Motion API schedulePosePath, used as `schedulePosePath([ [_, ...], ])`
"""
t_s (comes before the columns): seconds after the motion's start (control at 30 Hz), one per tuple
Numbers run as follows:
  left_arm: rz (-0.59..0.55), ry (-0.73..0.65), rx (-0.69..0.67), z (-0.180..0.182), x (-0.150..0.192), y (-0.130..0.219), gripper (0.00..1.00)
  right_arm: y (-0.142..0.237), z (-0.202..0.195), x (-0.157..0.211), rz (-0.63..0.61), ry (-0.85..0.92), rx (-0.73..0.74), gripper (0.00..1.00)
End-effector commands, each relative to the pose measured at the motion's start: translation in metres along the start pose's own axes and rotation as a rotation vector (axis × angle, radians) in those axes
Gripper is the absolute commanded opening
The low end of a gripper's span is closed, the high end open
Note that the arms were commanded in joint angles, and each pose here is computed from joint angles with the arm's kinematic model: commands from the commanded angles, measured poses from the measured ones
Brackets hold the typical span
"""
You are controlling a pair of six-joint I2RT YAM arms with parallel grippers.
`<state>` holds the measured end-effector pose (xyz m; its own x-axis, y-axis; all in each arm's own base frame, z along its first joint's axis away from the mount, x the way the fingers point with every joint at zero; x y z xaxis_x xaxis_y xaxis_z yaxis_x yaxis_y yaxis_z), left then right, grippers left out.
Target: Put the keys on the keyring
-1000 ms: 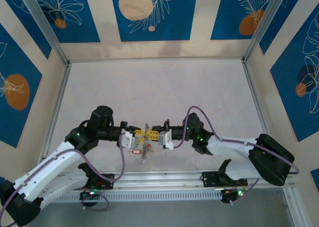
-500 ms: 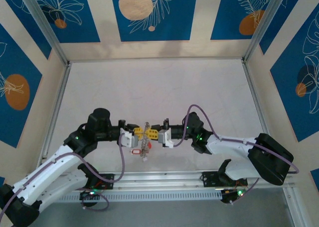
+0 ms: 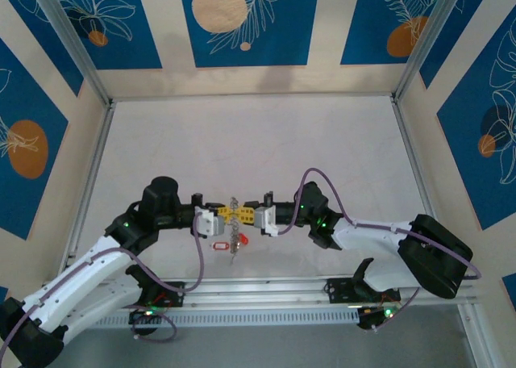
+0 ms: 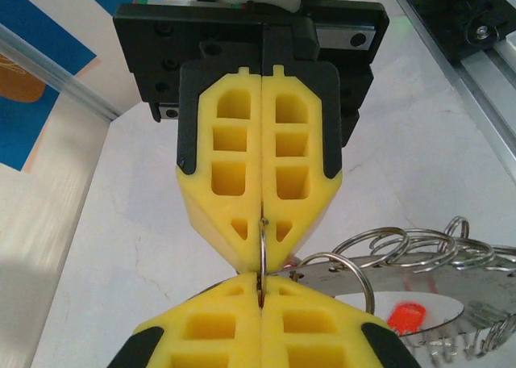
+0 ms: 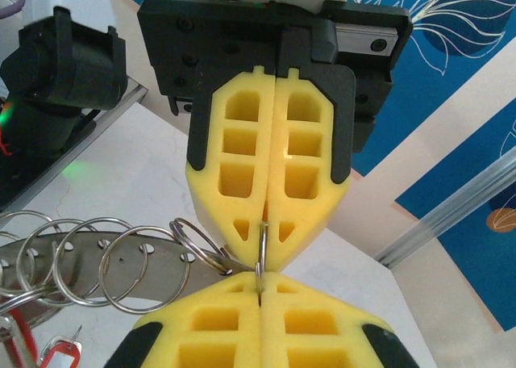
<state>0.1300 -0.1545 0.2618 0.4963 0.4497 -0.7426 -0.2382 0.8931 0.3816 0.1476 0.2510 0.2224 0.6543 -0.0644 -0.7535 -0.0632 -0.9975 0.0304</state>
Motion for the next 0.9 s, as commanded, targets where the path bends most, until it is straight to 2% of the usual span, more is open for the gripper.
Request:
schedulePosePath([
  [0.0, -0.014, -0.049, 0.007, 0.002, -0.006, 0.000, 0.00, 0.001, -0.007, -0.009, 0.027, 0.052, 0.040, 0.27],
  [0.1, 0.050, -0.133, 0.098, -0.005, -0.002, -0.001, 0.00, 0.002, -0.005, -0.004, 0.088, 0.041, 0.038, 0.29],
  [0.23, 0.106, -0.099, 0.057, 0.003, -0.001, -0.003, 0.00, 0.001, -0.004, 0.000, 0.134, 0.032, 0.054, 0.27],
  [0.37, 0.124, -0.062, -0.001, 0.008, -0.001, -0.002, 0.00, -0.001, -0.002, 0.002, 0.178, 0.039, 0.069, 0.27],
  [0.63, 0.152, -0.010, 0.025, 0.011, 0.001, -0.008, 0.00, -0.009, -0.005, -0.001, 0.196, 0.036, 0.103, 0.22],
  [0.87, 0.134, 0.013, 0.008, 0.014, -0.001, -0.008, 0.00, -0.013, -0.004, 0.003, 0.212, 0.014, 0.116, 0.19],
])
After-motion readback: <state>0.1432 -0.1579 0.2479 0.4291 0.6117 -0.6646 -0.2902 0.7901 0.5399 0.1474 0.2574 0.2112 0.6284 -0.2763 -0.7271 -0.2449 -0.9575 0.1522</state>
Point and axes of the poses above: each hand's point on the last joint's axis, 136 mm out from that joint toward the fingers, its own y axis back along the fingers, its own z axis along the line the jaws close on, x = y × z, the point moved 10 cm from there along y, back along the fingers, and after that the axes turned 2 degrees about y, right-handed, at the moved point
